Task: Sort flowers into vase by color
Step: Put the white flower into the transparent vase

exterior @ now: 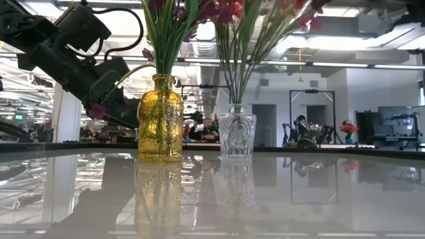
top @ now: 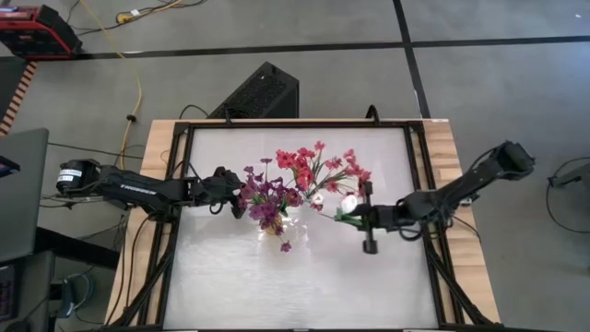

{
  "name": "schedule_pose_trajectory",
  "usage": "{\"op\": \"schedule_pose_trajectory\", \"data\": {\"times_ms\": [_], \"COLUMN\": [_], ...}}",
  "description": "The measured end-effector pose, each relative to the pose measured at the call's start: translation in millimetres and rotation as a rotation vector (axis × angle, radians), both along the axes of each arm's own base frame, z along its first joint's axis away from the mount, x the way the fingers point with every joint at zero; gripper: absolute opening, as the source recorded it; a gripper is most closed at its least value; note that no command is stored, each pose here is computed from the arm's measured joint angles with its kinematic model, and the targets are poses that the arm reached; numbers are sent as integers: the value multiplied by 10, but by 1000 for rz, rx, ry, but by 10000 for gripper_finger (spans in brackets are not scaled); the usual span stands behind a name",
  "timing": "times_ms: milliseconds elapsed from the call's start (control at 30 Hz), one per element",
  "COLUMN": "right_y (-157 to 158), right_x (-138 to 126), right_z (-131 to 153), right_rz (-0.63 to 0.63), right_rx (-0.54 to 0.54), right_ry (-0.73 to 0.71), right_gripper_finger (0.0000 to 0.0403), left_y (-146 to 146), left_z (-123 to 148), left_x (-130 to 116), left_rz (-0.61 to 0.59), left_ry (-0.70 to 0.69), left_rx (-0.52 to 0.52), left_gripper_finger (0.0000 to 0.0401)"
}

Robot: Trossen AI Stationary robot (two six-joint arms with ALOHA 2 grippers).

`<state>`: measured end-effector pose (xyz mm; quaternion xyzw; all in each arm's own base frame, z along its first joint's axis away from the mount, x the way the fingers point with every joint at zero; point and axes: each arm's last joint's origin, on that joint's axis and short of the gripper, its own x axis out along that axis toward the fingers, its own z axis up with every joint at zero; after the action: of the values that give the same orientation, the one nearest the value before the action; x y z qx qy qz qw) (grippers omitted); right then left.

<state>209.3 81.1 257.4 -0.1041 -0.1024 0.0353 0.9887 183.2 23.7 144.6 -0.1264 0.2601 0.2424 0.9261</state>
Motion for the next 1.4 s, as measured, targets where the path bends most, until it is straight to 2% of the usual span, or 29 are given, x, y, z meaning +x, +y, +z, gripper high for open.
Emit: {"op": "schedule_pose_trajectory", "data": {"times_ms": [167, 367, 700, 1167, 1400], "right_y": [47, -36, -120, -310, -397], "right_x": [211, 366, 397, 461, 483], "right_z": [-1, -28, -46, -159, -258], "right_rz": [-72, -189, -243, -296, -324], "right_rx": [-56, -68, -78, 58, 89], "right_ry": [-52, -37, -15, 91, 185], "right_gripper_finger": [15, 15, 15, 15, 16], "left_y": [1, 1, 1, 0, 0], "left_z": [-1, -1, -1, -1, -2], "left_x": [0, -1, -1, 0, -1], "left_rz": [3, 3, 2, 1, 0], "left_ry": [1, 1, 1, 1, 2], "left_rx": [2, 2, 1, -1, 0], "left_gripper_finger": [167, 167, 167, 167, 167]}}
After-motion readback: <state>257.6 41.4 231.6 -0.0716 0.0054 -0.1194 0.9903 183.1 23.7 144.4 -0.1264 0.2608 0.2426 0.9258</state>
